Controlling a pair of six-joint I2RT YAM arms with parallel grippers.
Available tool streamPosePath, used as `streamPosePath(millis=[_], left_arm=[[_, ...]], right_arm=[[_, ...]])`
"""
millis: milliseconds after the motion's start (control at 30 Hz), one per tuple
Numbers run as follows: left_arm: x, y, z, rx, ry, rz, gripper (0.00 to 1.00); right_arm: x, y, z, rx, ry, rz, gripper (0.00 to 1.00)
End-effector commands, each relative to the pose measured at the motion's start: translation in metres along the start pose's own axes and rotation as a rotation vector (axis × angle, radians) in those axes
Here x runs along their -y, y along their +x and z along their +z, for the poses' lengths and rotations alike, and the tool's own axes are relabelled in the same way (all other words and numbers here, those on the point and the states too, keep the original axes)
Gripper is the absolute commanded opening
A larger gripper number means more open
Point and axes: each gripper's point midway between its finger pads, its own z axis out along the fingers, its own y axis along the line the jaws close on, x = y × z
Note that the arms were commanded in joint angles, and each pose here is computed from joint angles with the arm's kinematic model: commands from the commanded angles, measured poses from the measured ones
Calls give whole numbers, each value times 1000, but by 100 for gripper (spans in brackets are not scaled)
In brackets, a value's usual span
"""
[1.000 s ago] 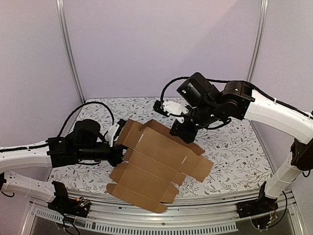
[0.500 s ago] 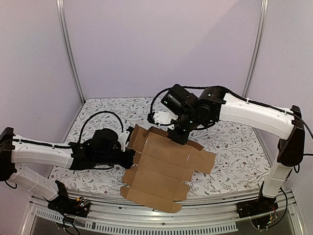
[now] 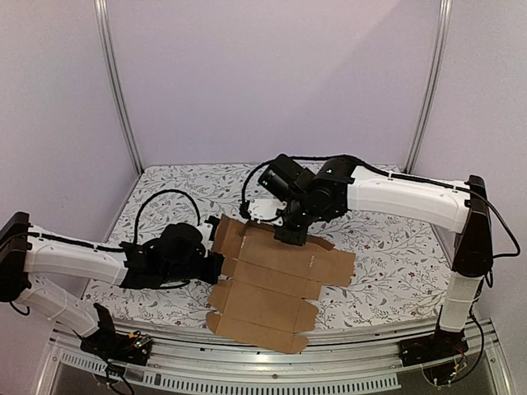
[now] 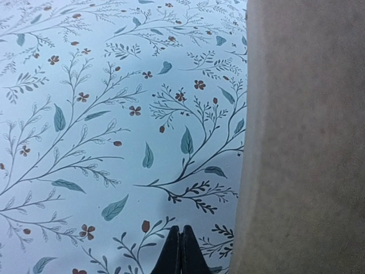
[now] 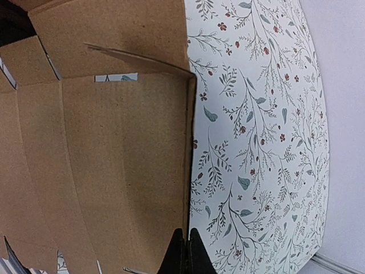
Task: Fold the paper box
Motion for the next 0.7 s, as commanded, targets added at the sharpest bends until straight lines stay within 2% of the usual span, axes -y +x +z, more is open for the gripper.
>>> streamPosePath(millis=[0, 233, 667], left_arm=[[-14, 2, -2, 23, -50, 62, 0], [-15, 7, -4, 27, -39, 79, 0], [-24, 19, -14, 78, 0, -4, 1]], right_arm=[[-2, -6, 16, 9, 18, -49, 0], [-10, -10, 27, 16, 101, -98, 0], [-16, -29, 26, 52, 323, -141, 0]])
